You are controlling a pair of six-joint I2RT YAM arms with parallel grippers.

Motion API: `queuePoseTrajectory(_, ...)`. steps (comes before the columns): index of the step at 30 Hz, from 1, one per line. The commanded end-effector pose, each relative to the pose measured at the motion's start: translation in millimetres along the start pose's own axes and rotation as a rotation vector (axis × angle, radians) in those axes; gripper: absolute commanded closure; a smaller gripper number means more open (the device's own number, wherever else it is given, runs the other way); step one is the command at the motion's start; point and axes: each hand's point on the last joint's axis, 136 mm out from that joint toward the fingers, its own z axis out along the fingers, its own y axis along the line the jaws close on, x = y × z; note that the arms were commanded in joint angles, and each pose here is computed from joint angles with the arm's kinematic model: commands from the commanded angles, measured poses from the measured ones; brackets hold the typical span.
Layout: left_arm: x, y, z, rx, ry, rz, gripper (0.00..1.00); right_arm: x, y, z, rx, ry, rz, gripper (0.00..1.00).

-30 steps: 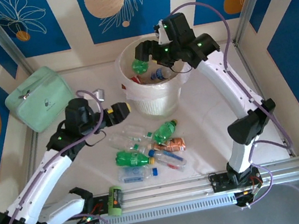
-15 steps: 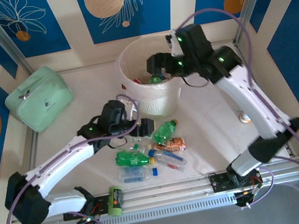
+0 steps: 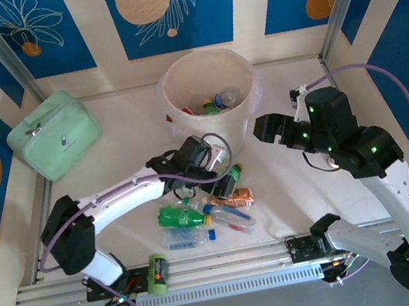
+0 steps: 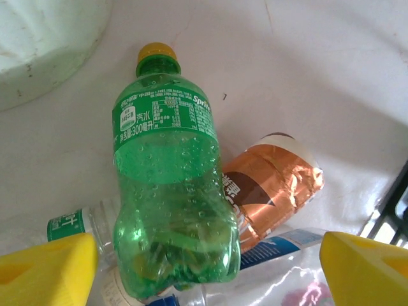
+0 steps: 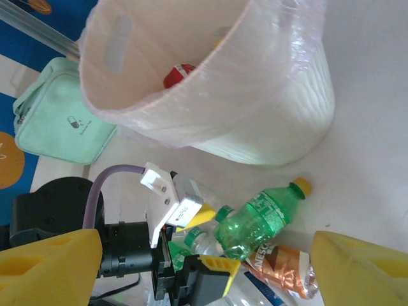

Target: Put the plastic bottles in the bin

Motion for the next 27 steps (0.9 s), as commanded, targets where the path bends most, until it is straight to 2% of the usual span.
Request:
queuePoseTrajectory(1, 2.7, 1.4, 6.2, -0.044, 0.058, 0.051, 0.13, 7.1, -3.3, -1.7, -0.011, 0.021, 0.033, 0.14)
queuePoseTrajectory(11, 10.3, 12.0, 23.6, -0.119, 0.159, 0.058, 0.15, 11.9, -8.1, 1.8, -0.022, 0.034, 0.068, 0.14)
queuePoseTrajectory(27, 16.1, 5.4, 31.7, -0.089, 0.207, 0.068, 0.33, 8.6, -13.6, 5.8, -0.021, 0.029, 0.102, 0.15)
